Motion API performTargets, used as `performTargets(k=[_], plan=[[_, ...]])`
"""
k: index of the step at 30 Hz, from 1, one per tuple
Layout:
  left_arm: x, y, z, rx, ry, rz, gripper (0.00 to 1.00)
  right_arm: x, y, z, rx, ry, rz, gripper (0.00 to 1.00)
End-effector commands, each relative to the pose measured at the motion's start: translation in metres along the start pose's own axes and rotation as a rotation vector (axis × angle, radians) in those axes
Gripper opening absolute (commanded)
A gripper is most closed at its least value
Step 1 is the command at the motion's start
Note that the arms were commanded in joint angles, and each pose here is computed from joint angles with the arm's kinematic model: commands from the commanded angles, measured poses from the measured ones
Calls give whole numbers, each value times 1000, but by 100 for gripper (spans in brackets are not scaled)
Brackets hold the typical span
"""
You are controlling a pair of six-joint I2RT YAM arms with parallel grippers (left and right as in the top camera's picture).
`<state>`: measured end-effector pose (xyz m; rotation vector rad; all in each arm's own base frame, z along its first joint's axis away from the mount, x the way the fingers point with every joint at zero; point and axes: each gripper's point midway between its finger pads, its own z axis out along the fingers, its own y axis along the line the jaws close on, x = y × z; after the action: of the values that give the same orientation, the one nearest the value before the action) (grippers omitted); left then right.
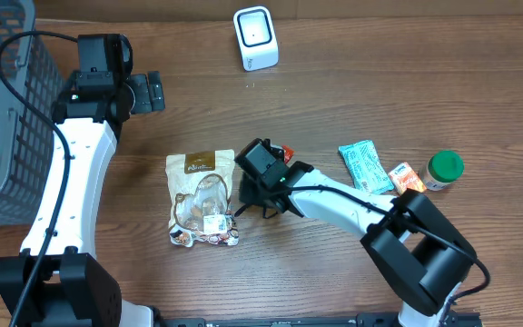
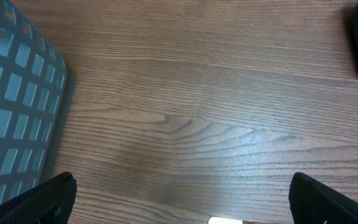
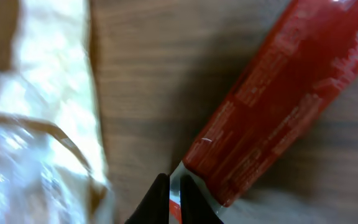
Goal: Scan the item barcode
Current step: 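Regrasp the red stick by its end with the right gripper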
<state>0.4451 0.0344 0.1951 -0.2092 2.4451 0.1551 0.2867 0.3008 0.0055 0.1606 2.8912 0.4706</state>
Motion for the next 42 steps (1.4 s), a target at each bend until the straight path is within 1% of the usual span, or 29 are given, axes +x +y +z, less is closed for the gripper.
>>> performTargets(k=[1,3,5,7,10,14,17,19,23,30,39,42], plan=[[-2,3,-1,-12,-6,-9,100,-3,-10,-16,24,32,-158,9],[-2,3,-1,-12,-6,-9,100,-6,-19,-26,74,50,-212,10],[-2,3,-1,-12,-6,-8,100,-13,-46,-39,202,69,-233,13],[-2,3,-1,-12,-6,-9,100,-16,-61,-44,259,78,-245,14],[-2,3,-1,-12,-6,-9,100,-18,-68,-46,260,101,-281,15],[-2,3,-1,-12,-6,-9,100,-12,-68,-46,236,141,-271,16],[-2,3,-1,-12,-6,-9,100,-10,-74,-48,250,161,-280,20],[-2,3,-1,-12,-6,-9,100,-9,-75,-48,249,173,-332,25],[-2,3,-1,-12,-6,-9,100,-9,-75,-48,247,180,-375,32],[-2,3,-1,-12,-6,-9,100,-10,-74,-48,237,182,-439,33],[-2,3,-1,-12,-6,-9,100,-7,-77,-46,239,186,-441,33],[-2,3,-1,-12,-6,-9,100,0,-75,-40,202,203,-436,31]])
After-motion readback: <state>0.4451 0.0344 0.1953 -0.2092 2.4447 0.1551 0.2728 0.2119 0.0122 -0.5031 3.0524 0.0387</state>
